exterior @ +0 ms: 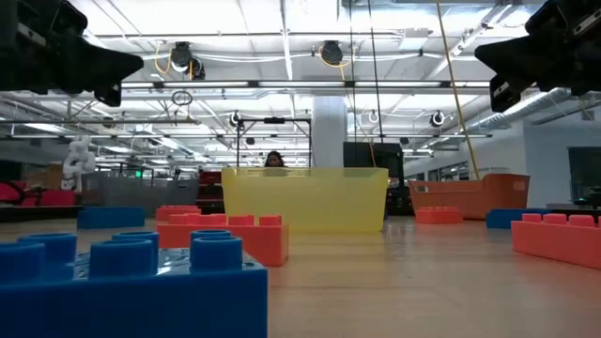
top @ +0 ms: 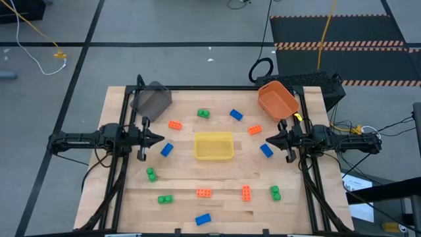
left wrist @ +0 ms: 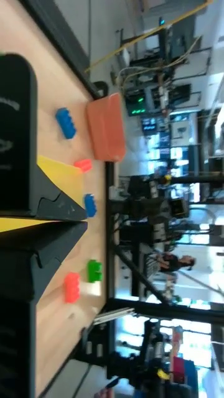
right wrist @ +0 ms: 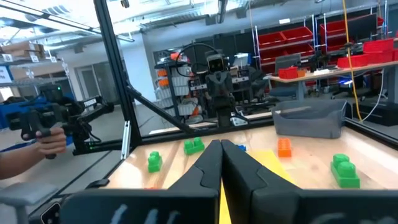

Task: Sort & place blocks by color
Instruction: Put the orange game piece into the black bin

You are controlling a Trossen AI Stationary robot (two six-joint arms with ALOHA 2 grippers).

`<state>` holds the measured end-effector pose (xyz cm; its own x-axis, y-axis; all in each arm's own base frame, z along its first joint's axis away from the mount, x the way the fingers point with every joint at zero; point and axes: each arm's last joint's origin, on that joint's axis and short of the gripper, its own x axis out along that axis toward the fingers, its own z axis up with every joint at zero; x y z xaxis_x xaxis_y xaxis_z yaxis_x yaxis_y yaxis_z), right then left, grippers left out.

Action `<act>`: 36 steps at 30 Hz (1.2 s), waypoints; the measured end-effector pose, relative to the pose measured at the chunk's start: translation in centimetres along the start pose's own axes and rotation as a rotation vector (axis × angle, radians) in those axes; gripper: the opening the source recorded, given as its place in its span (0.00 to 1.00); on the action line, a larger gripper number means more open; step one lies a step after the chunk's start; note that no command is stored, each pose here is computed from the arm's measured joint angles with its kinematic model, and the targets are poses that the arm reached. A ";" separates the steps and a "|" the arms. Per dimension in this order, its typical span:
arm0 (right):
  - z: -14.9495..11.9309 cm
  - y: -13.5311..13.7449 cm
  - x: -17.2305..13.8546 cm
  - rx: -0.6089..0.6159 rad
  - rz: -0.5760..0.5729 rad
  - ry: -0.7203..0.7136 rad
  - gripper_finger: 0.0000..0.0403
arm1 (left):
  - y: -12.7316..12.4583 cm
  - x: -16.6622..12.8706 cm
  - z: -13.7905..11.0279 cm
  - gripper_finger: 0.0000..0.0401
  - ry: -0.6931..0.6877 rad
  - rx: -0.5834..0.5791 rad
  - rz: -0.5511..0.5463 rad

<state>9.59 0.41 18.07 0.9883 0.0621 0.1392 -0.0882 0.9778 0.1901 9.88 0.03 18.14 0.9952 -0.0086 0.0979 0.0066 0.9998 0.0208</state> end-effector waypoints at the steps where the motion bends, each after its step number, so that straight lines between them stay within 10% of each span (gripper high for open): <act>1: 0.0 0.0 0.0 0.000 0.000 0.001 0.00 | 0.0 0.0 0.1 0.04 -0.006 -0.002 0.017; 10: 0.0 0.0 0.0 0.000 0.001 -0.002 0.00 | 0.6 0.4 -0.5 0.33 0.221 -0.075 0.205; 20: 0.9 0.2 0.0 -0.075 0.016 -0.096 0.00 | 1.0 4.3 6.0 0.76 0.555 -0.074 0.292; 29: 2.2 0.4 -0.3 -0.091 0.031 -0.228 0.00 | 1.9 9.7 8.6 0.73 0.988 -0.013 0.334; 36: 2.1 0.4 -0.2 -0.165 0.017 -0.229 0.00 | 5.9 13.4 4.5 0.67 1.305 0.015 0.307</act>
<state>9.04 0.37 20.20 0.9315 0.0501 0.3602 -0.0643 0.9975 0.0276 22.78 5.67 24.04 0.3216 0.2485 -0.9137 -0.2250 0.9574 0.1812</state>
